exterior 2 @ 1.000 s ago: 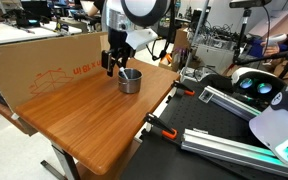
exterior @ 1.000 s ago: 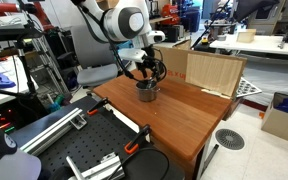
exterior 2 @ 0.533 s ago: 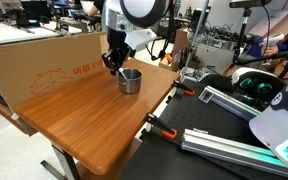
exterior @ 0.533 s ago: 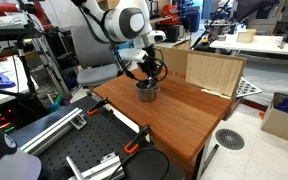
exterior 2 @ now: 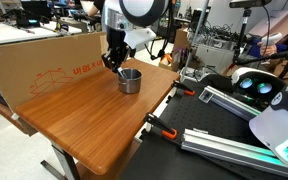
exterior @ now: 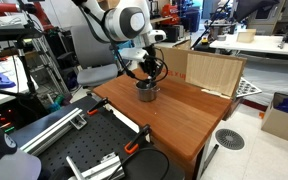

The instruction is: Pick up the marker from the cup and place it on the table

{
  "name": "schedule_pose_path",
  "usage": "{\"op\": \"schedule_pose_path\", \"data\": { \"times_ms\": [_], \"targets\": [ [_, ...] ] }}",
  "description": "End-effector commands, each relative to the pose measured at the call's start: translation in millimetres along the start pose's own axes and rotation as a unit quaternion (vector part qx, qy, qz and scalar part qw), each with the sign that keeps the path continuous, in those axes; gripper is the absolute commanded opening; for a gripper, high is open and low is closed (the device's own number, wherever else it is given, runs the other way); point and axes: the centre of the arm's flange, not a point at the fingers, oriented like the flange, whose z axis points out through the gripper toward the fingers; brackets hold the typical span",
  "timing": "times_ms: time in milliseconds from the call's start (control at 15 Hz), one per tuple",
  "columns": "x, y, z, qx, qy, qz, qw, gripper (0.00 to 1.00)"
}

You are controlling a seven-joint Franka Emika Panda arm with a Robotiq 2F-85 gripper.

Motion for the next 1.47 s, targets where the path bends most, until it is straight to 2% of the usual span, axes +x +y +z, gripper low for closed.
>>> {"op": "schedule_pose_path", "data": {
  "times_ms": [0, 400, 933, 1200, 1400],
  "targets": [
    [7, -1, 0, -0.002, -0.007, 0.006, 1.0000, 0.02],
    [10, 4, -31, 0.021, 0.003, 0.021, 0.9995, 0.02],
    [27, 34, -109, 0.067, -0.016, 0.077, 0.9946, 0.02],
    [36, 62, -138, 0.085, -0.051, 0.098, 0.9901, 0.02],
    [38, 84, -140, 0.091, -0.086, 0.098, 0.9873, 0.02]
  ]
}}
